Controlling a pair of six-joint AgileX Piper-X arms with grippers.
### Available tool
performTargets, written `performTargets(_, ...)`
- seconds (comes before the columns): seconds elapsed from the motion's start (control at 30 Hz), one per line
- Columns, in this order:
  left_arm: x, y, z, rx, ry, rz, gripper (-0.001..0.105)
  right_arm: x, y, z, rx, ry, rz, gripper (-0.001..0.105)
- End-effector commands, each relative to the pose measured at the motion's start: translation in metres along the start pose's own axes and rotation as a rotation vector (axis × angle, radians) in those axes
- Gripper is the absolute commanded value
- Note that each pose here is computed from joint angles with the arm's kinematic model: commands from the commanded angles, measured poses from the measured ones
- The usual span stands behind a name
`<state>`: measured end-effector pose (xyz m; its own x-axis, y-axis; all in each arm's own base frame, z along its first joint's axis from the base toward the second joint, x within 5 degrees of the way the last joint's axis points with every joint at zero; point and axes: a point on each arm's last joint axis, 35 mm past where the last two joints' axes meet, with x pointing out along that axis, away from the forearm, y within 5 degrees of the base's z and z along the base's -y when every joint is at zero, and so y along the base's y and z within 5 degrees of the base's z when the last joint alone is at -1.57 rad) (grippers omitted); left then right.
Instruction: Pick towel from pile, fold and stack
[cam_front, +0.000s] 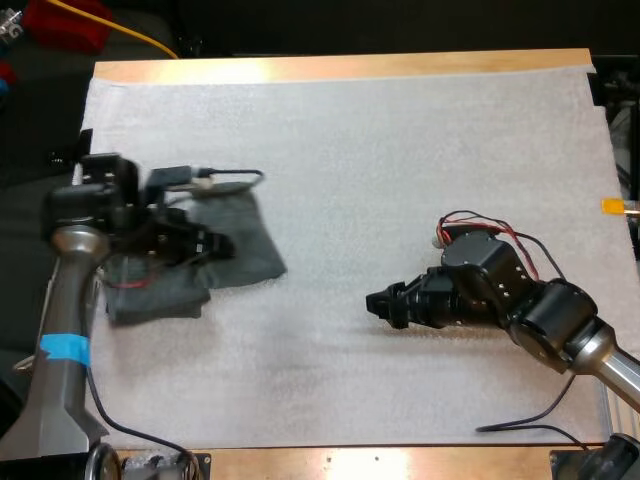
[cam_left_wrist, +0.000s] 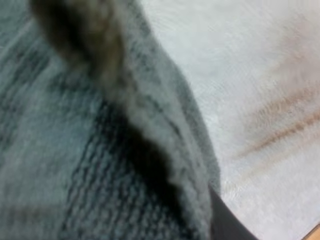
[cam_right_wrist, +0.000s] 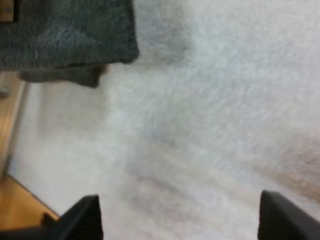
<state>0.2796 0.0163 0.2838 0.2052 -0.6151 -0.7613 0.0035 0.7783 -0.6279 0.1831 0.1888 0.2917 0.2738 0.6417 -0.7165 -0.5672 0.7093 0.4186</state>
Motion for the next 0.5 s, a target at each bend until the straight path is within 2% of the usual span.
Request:
performTargets(0.0, -0.008, 0.0, -0.001, -0.002, -0.02, -0.063, 0.0, -0.004, 0.003, 0.004, 0.0, -0.026, 0.029, 0.063)
performTargets(0.1, -0.018, 0.01, 0.0, -0.033, -0.054, -0.096, 0.0, -0.004, 0.005, 0.005, 0.002, -0.034, 0.057, 0.063)
performTargets(0.23, -0.025, 0.019, -0.002, -0.058, -0.069, -0.081, 0.0, -0.004, 0.005, 0.005, 0.002, -0.032, 0.056, 0.063)
performTargets(0.47, -0.032, 0.032, -0.002, -0.085, -0.097, 0.046, 0.0, -0.004, 0.005, 0.005, 0.002, -0.032, 0.056, 0.063)
